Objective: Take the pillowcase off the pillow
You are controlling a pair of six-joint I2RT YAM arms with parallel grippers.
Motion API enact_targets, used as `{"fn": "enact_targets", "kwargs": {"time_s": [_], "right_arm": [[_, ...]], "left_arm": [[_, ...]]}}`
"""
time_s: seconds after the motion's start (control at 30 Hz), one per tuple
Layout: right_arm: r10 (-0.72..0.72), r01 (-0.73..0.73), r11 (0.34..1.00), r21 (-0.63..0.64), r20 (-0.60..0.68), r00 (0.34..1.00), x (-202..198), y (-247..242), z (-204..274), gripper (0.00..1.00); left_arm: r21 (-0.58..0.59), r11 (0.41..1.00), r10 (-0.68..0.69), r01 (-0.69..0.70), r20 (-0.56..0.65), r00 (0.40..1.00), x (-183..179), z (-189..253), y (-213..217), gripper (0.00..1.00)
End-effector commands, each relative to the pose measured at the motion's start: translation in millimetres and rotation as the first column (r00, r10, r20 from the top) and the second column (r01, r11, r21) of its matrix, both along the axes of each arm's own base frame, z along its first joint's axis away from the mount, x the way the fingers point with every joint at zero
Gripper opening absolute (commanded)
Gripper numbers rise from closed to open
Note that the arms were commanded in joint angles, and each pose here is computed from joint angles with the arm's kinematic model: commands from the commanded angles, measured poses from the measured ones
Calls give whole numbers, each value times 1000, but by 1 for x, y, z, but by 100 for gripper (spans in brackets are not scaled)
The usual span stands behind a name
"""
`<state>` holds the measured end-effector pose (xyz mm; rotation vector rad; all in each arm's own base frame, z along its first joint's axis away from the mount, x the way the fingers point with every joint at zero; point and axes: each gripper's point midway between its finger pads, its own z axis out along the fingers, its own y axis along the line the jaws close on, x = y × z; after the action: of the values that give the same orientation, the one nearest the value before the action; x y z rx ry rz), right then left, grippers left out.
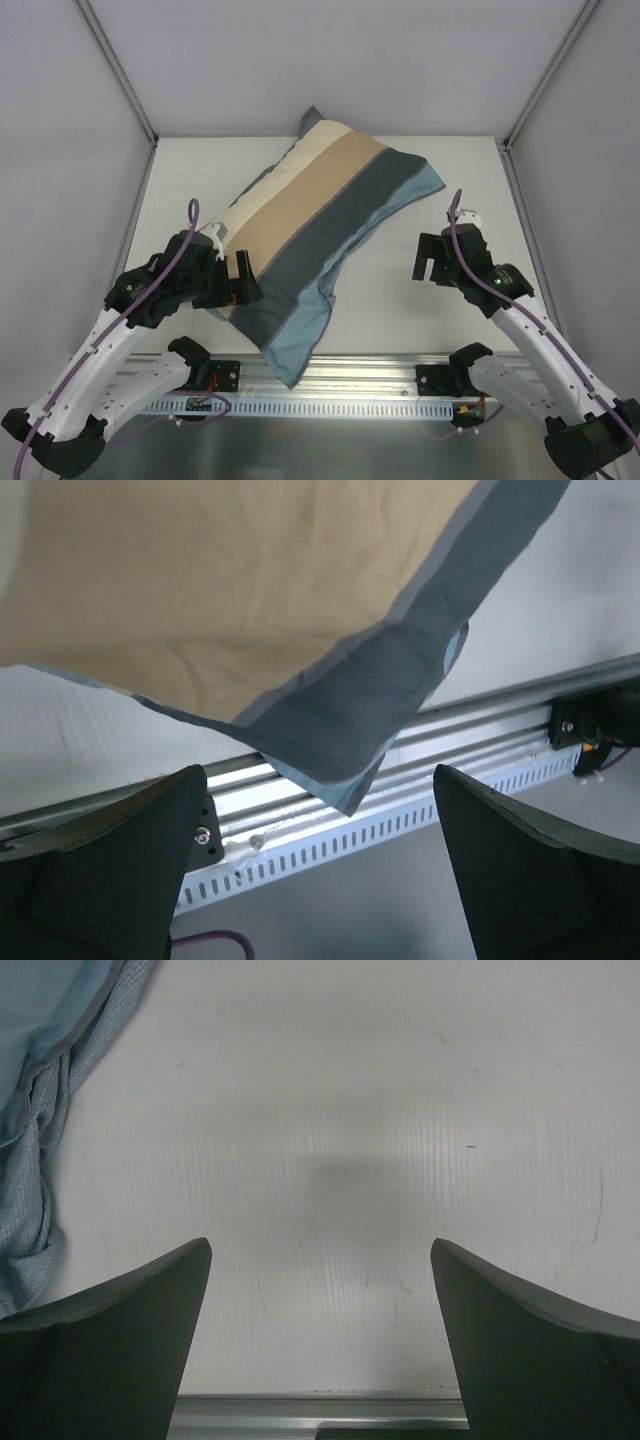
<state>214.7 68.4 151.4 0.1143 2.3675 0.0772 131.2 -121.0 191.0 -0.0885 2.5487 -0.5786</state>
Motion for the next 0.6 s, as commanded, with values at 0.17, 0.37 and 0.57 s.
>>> {"fn": "enact_targets", "kwargs": {"time_s": [0.17,0.37,0.57], "right_arm": [[63,-61,997,43,-36,997,18,26,-3,96],[78,-76,996,50,-41,996,28,35,2,96],[89,-87,995,37,-44,995,23,32,1,96]], "left_arm": [[-11,988,-156,156,-156,975,-60,-32,-44,99],[194,976,-64,96,-166,984,-68,-66,-63,99],[262,959,148,-108,-137,979,-58,-104,-52,99]]}}
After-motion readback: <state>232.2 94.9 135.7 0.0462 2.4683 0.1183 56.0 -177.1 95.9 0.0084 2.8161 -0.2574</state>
